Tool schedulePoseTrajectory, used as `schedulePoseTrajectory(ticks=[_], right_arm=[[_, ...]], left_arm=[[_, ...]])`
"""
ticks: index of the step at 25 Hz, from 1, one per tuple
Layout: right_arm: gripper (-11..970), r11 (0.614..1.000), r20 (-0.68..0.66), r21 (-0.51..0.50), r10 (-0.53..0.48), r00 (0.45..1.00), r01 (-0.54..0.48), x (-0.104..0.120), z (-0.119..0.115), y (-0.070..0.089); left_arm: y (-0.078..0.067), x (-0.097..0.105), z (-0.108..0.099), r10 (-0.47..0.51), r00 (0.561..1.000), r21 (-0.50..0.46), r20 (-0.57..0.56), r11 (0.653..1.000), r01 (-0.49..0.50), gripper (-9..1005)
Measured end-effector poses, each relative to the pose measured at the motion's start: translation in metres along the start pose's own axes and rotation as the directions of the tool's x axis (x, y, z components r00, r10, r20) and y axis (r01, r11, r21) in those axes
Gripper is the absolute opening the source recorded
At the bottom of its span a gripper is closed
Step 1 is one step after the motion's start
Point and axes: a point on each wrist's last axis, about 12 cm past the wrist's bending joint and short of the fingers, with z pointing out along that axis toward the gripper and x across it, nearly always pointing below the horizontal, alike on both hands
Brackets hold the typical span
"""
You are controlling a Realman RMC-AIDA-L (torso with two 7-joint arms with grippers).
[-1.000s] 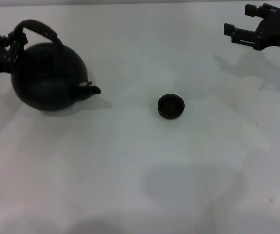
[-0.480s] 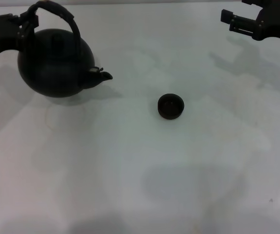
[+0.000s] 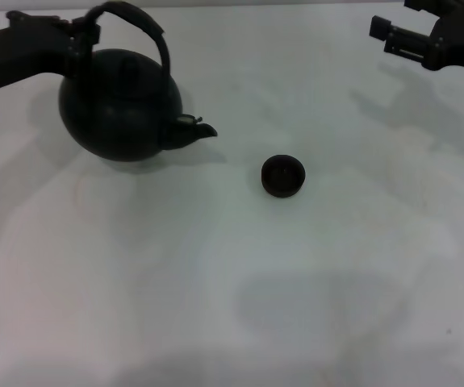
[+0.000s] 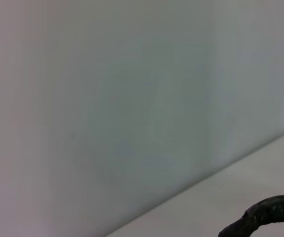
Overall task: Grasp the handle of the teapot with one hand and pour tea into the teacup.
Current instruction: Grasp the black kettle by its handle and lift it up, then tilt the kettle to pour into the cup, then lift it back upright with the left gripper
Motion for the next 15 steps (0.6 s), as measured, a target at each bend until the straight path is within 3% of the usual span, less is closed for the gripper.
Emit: schedulePoseTrajectory(ticks=[9,15], right_arm=[[828,1.0,0.016,0.002,0.006,1.0,-0.006,0.011,-0.01,0.003],[828,1.0,0.02,0.008,0.01,1.0,-0.01,0.011,-0.012,0.002]], left_arm=[[-0.022,-0.026,0.033,0.151,0.984,0.07,-0.094,0.987,-0.145,120],[-0.034,-0.035,0.047,0.228,0.961,0.066,-0.158,0.973,-0.22,119]])
